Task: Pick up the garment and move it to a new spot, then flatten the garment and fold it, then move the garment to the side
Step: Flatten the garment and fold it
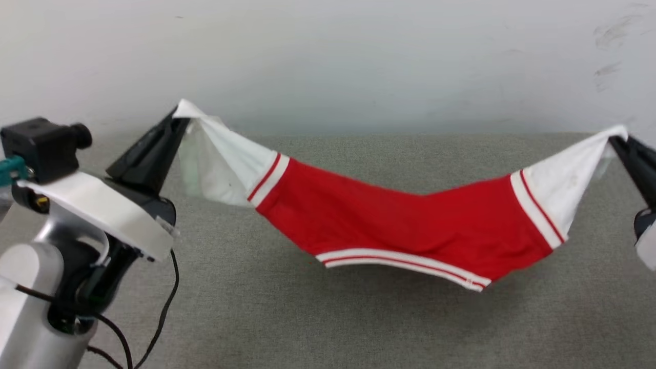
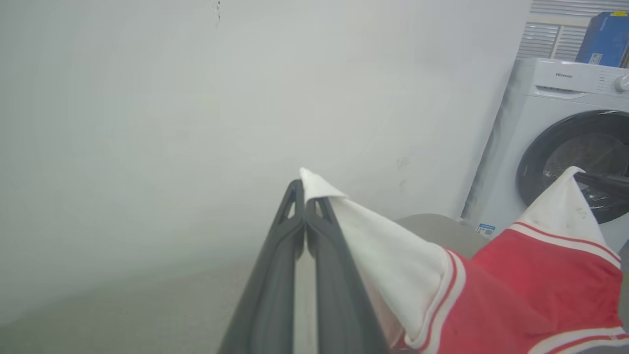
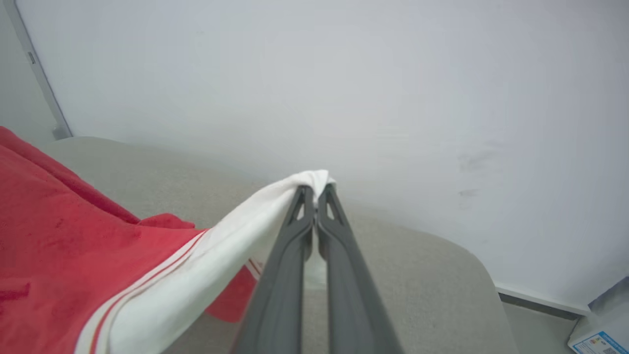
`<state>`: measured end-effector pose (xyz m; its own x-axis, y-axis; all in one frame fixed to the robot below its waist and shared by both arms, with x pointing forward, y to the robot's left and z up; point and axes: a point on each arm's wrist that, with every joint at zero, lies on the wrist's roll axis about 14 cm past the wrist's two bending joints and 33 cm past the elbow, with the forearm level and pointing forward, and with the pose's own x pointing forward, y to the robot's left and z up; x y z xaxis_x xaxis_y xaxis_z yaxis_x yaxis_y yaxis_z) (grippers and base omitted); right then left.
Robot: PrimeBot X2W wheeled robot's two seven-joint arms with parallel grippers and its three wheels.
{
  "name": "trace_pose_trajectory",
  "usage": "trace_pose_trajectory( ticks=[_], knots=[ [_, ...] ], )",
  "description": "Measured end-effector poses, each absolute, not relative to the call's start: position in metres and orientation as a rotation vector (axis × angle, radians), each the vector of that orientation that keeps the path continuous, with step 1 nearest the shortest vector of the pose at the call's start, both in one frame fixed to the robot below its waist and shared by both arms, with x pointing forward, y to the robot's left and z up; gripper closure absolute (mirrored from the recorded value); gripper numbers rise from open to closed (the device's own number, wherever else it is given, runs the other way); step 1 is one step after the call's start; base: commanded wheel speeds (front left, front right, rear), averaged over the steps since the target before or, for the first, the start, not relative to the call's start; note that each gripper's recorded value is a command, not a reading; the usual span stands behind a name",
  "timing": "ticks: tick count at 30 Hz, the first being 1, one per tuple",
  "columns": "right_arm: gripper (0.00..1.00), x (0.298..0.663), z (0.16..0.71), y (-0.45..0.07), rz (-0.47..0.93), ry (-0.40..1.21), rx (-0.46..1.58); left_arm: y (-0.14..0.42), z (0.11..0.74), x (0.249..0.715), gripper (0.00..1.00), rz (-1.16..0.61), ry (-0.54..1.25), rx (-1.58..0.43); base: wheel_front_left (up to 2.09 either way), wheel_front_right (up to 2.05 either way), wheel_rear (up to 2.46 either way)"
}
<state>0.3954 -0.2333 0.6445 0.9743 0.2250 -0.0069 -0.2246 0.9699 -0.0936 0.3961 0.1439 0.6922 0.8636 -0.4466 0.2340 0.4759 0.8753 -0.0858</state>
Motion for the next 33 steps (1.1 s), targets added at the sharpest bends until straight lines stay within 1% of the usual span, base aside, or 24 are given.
trace_pose_trajectory(
  ticks=[4, 8, 14, 21, 28, 33],
  knots=[
    [1.00, 0.406, 0.693, -0.232, 0.220, -0.136, -0.089, 0.141, 0.735, 0.400, 1.00, -0.514, -0.319, -0.140, 0.00, 0.00, 0.00],
    [1.00, 0.419, 0.736, -0.229, 0.220, -0.244, -0.078, 0.134, 0.768, 0.408, 1.00, -0.539, -0.391, -0.133, 0.00, 0.00, 0.00],
    [1.00, 0.451, 0.772, -0.221, 0.224, -0.317, -0.079, 0.125, 0.802, 0.437, 1.00, -0.556, -0.446, -0.122, 0.00, 0.00, 0.00],
    [1.00, 0.512, 0.805, -0.217, 0.205, -0.376, -0.110, 0.119, 0.832, 0.499, 1.00, -0.536, -0.487, -0.104, 0.00, 0.00, 0.00],
    [1.00, 0.586, 0.804, -0.216, 0.171, -0.383, -0.131, 0.121, 0.835, 0.576, 1.00, -0.485, -0.493, -0.086, 0.00, 0.00, 0.00],
    [1.00, 0.629, 0.799, -0.218, 0.141, -0.388, -0.155, 0.126, 0.826, 0.622, 1.00, -0.446, -0.496, -0.089, 0.00, 0.00, 0.00]
  ],
)
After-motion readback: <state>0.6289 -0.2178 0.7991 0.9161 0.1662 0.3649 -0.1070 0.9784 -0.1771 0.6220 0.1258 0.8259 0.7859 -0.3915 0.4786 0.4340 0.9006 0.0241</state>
